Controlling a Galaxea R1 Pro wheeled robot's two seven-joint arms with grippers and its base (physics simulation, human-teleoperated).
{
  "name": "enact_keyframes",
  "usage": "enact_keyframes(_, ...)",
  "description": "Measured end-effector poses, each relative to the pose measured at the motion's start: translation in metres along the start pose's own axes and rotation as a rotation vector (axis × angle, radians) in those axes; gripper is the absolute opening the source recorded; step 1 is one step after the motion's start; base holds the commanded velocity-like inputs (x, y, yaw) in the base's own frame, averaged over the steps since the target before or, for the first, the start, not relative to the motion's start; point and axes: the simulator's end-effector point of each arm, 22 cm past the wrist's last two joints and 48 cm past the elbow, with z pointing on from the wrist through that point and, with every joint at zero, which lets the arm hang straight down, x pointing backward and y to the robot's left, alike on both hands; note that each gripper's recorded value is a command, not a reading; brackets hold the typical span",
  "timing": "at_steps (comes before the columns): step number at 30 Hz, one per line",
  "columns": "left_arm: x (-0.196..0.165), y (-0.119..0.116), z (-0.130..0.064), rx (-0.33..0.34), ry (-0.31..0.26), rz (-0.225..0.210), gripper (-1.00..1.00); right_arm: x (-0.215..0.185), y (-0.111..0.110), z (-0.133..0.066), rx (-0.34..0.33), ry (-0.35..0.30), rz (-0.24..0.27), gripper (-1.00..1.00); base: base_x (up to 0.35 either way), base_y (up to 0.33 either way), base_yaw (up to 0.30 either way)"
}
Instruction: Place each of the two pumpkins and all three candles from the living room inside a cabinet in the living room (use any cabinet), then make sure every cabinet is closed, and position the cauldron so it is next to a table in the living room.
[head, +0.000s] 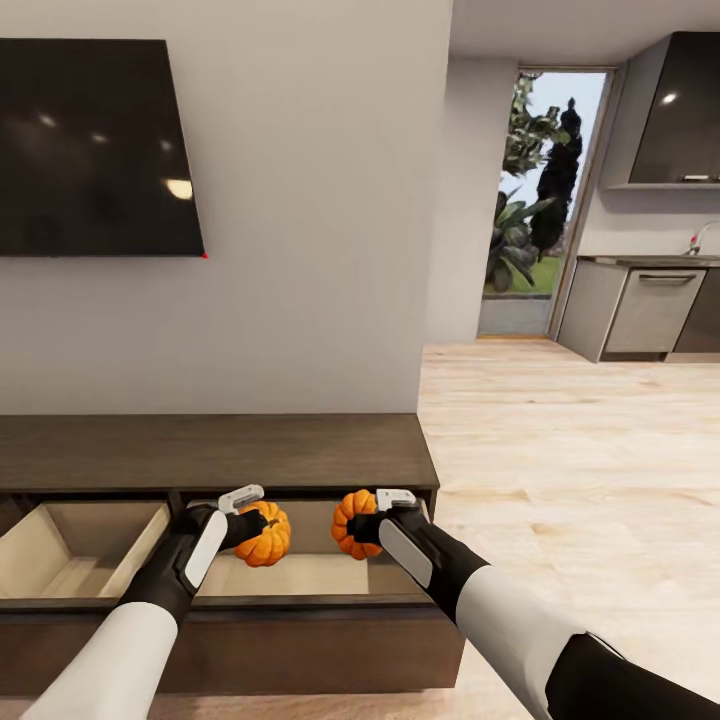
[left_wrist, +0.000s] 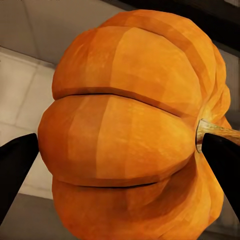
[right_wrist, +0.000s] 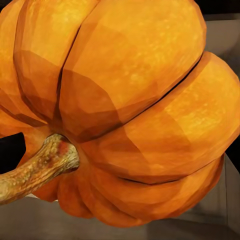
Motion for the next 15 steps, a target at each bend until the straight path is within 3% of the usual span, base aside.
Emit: enact_keyframes(15, 0.0007, -0.0009, 0.0001, 0.001, 0.001, 0.001, -1.0, -0.0005, 0.0004, -0.0002, 0.0, -0.001, -0.001, -1.0, 0.069, 0.0, 0.0)
